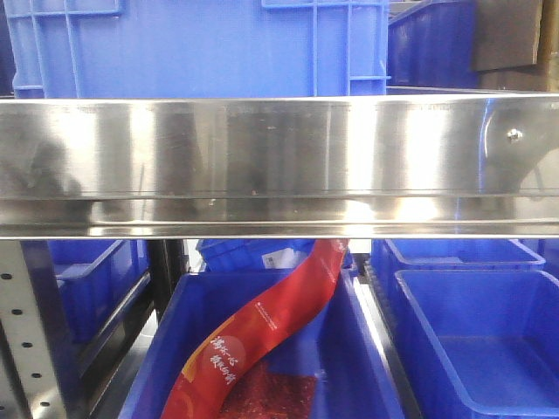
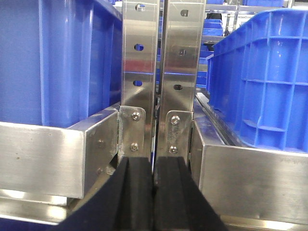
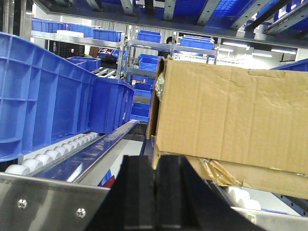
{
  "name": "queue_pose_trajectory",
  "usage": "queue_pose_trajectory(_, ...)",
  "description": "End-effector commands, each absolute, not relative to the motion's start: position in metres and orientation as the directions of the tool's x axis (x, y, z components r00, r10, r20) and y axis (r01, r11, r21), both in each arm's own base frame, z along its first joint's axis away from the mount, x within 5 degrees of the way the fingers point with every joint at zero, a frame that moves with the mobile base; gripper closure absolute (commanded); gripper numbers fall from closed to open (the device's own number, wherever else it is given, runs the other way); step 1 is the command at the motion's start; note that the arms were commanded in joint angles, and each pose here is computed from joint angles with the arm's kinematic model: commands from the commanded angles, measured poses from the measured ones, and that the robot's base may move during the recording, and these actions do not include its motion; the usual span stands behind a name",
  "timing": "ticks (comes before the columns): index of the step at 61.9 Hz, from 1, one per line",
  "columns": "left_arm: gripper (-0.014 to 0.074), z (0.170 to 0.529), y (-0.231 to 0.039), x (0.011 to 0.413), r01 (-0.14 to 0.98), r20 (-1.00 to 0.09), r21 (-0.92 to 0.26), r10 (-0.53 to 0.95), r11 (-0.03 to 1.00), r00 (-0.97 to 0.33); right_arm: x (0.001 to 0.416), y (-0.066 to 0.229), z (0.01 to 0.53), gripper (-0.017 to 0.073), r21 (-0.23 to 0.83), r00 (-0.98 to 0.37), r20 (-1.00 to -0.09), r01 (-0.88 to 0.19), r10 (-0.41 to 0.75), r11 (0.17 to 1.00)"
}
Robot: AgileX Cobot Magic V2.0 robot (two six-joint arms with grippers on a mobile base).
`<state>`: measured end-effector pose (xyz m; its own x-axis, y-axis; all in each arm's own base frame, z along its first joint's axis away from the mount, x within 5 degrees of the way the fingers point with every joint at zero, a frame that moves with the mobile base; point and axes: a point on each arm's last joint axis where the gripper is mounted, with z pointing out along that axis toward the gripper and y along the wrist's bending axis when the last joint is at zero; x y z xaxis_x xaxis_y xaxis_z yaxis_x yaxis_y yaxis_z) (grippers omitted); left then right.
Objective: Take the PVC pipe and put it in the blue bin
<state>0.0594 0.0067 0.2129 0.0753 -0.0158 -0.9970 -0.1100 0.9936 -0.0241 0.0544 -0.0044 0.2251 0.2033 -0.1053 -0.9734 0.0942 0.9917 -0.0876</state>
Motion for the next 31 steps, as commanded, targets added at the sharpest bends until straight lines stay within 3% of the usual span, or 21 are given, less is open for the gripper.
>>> queue_pose_trajectory(1, 0.0705, 0.215, 0.0069, 0.0587, -0.112, -0.995, -0.032, -0.021, 0.993, 0.097, 0.054, -0.0044, 0.2259, 0.0721, -0.08, 0.219, -0.971, 0.093, -0.099, 0.992)
queue_pose_trajectory(31, 0.0705, 0.215, 0.0069, 0.0587, -0.112, -0.995, -0.032, -0.021, 0.993, 0.097, 0.054, -0.0044, 0.2259, 0.0721, -0.08, 0.219, -0.971, 0.093, -0.099, 0.992)
